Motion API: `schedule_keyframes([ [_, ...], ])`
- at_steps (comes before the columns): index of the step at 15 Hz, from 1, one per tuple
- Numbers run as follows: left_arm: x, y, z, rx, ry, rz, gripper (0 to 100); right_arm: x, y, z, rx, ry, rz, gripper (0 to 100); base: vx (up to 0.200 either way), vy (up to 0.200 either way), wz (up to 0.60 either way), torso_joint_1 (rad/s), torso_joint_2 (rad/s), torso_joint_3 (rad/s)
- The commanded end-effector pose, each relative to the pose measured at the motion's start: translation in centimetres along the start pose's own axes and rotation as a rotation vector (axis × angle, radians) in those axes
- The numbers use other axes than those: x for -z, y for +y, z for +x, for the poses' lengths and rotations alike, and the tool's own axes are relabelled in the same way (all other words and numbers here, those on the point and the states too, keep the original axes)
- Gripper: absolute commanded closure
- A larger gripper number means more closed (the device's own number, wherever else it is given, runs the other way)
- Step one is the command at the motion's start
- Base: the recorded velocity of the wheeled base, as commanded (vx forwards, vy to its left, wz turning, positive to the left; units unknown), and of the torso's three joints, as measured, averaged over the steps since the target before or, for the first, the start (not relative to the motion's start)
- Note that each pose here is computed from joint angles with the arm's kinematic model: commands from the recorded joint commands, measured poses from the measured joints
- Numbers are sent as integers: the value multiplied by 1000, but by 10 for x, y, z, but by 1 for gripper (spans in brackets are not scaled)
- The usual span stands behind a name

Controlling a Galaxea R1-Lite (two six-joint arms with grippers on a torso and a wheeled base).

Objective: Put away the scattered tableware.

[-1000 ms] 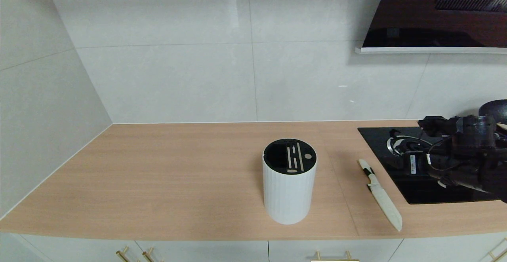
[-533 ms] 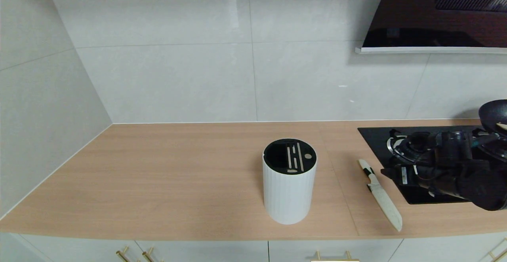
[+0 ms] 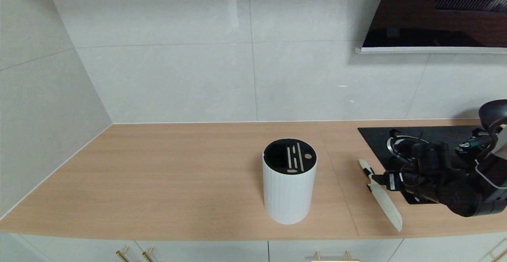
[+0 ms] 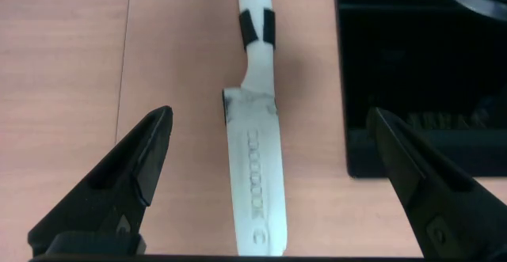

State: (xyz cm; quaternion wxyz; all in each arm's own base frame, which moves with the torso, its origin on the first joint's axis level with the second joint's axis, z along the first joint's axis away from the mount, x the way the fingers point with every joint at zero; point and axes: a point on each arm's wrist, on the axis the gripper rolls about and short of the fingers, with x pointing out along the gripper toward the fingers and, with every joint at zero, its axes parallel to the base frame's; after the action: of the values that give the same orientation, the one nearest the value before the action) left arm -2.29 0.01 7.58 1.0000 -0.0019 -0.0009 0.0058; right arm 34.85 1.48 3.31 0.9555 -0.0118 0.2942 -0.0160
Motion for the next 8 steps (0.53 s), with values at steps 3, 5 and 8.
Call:
schedule_keyframes([
  [3, 0, 0, 0, -1, 0, -1, 0, 22, 10, 21, -17, 38, -19, 0, 0, 0, 0, 0, 0, 0],
  [5, 0, 0, 0, -1, 0, -1, 0, 27, 10, 26, -13, 49, -24, 0, 0, 0, 0, 0, 0, 0],
  [8, 0, 0, 0, -1, 2, -1, 0, 34, 11, 34, -4, 70, -28, 0, 0, 0, 0, 0, 0, 0],
])
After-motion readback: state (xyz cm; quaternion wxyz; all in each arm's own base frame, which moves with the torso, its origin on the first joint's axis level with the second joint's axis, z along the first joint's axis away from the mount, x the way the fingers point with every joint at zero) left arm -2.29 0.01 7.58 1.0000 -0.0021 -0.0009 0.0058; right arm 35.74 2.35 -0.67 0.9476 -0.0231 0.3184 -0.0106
